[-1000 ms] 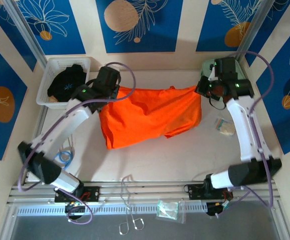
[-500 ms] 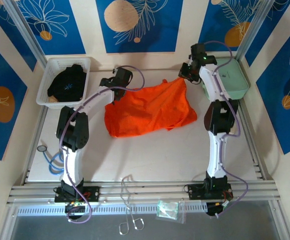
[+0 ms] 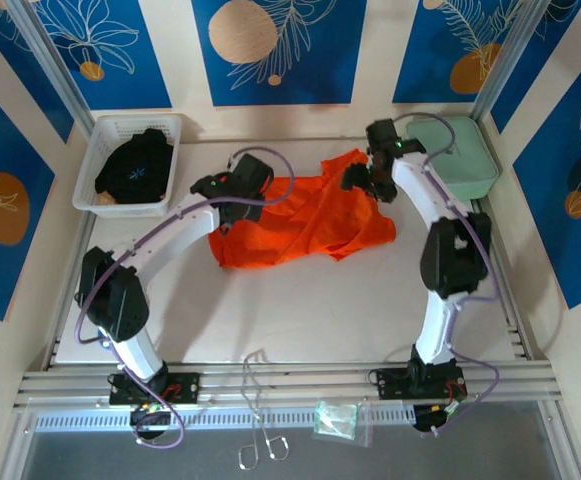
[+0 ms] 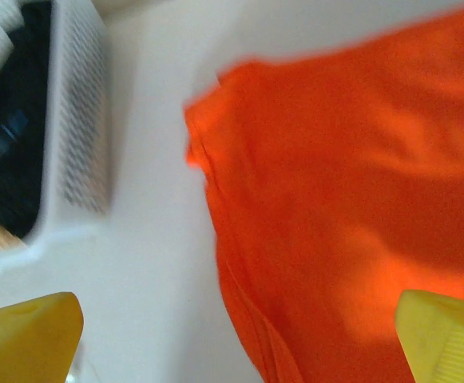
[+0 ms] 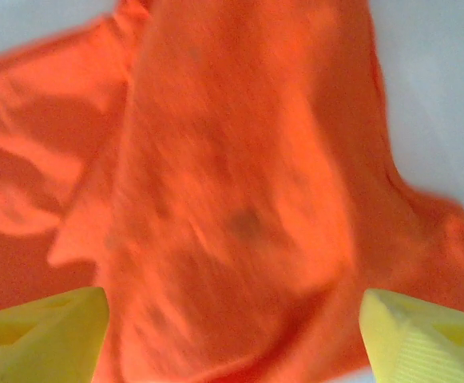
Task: Fold and stack the t-shirts
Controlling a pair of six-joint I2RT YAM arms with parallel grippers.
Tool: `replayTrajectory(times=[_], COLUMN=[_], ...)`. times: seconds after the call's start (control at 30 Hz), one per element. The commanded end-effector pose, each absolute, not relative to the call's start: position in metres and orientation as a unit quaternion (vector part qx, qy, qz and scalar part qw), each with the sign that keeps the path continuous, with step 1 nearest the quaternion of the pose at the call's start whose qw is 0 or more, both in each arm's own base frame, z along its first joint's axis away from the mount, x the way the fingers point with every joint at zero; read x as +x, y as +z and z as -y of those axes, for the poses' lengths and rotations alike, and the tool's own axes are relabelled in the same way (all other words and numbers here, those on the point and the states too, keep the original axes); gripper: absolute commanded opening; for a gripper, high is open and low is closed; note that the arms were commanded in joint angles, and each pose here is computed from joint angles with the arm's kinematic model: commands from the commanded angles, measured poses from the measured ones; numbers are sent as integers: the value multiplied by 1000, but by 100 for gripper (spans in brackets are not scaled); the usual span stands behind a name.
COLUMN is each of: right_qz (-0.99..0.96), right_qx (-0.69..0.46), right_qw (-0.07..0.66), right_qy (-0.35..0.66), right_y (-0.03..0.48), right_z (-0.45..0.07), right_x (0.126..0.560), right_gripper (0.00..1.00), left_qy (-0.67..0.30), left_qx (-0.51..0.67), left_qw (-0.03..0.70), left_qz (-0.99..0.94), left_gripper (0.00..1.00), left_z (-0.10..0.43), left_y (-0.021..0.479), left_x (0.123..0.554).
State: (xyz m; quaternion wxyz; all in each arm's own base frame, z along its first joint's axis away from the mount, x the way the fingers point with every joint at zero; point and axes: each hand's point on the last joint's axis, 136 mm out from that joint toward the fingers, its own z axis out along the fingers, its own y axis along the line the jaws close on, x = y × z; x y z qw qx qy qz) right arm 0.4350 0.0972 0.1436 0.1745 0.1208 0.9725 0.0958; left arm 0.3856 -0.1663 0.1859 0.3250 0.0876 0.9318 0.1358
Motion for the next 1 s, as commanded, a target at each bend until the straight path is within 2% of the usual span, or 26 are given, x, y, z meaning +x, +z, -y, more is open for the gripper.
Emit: replayTrajectory(times=[0.0,0.13,0.23,0.33,0.57,0.67,0.7,0.73,0.87,0.93,0.97], right_qz=[-960,-956,-954,-952,-951,-949,-949,-949,-948,-948,-948], right_qx=[181,216,232,246,265,269,270,269,261,252,246], right_qw=[189,153,129,127,115,116,116,117,135,149,157], right_qy=[99,124,137,132,113,113,113,115,124,124,124], right_y=[133,93,70,59,33,27,27,29,53,70,82], right_z=[-73,-63,-59,-52,-39,-38,-38,-39,-42,-44,-46], right_x=[408,373,364,367,387,394,396,397,399,396,393], right_gripper=[81,77,72,68,66,54,44,32,2,0,0], left_qy=[102,64,37,31,39,43,42,41,39,37,36], left_qx=[47,23,11,1,4,12,15,16,26,27,28], left_qw=[220,208,218,233,238,233,232,230,222,214,213], left_qz=[-969,-976,-975,-972,-970,-971,-972,-972,-974,-976,-976], left_gripper=[100,100,100,98,86,80,77,72,46,28,13], left_z=[154,160,170,174,176,176,176,176,174,173,173], left_y=[117,84,75,71,52,45,43,41,30,24,23], left_x=[337,326,331,339,350,350,351,351,353,354,353])
